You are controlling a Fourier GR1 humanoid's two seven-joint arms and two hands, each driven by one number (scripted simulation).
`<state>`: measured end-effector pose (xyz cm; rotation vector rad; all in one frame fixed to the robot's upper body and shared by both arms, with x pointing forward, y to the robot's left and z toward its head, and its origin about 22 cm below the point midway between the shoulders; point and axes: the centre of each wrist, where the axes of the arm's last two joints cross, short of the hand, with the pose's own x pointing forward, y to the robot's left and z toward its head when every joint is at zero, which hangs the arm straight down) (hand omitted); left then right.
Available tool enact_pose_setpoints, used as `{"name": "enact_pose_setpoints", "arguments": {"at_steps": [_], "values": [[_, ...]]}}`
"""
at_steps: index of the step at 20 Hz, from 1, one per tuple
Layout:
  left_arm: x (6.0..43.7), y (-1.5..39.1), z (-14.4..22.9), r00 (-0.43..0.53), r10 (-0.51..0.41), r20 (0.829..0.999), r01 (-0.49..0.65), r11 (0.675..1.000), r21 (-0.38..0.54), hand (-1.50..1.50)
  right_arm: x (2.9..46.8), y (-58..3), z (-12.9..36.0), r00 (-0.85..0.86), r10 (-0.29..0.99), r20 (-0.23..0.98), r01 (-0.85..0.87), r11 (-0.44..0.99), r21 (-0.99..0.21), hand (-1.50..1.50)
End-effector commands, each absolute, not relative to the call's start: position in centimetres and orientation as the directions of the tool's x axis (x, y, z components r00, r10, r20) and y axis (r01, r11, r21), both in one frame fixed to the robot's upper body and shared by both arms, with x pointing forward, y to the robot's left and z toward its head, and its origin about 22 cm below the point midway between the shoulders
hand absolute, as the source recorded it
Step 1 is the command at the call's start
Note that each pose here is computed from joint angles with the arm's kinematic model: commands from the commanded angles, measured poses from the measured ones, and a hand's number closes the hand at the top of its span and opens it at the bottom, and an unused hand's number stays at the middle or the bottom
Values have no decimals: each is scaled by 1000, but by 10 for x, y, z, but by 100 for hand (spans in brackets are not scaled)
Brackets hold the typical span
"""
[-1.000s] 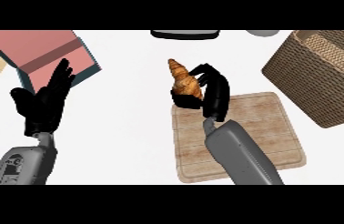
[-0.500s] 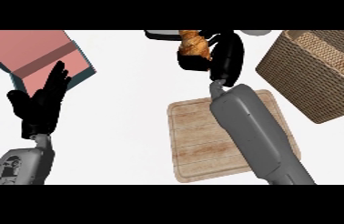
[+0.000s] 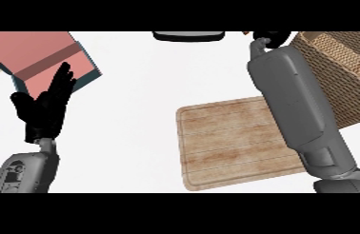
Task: Pick the croissant from the cutting board and place it in the basket
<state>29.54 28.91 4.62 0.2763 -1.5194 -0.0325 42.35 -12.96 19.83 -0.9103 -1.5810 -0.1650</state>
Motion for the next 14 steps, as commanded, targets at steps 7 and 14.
{"name": "enact_pose_setpoints", "arguments": {"at_steps": [7, 14], "values": [[295, 286, 37, 53, -201, 978, -140, 969, 206, 0, 459, -177, 224, 195, 531, 825, 674, 539, -506, 150], [300, 283, 38, 47, -193, 980, -132, 971, 198, 0, 472, -235, 202, 327, 547, 771, 638, 474, -606, 150]]}}
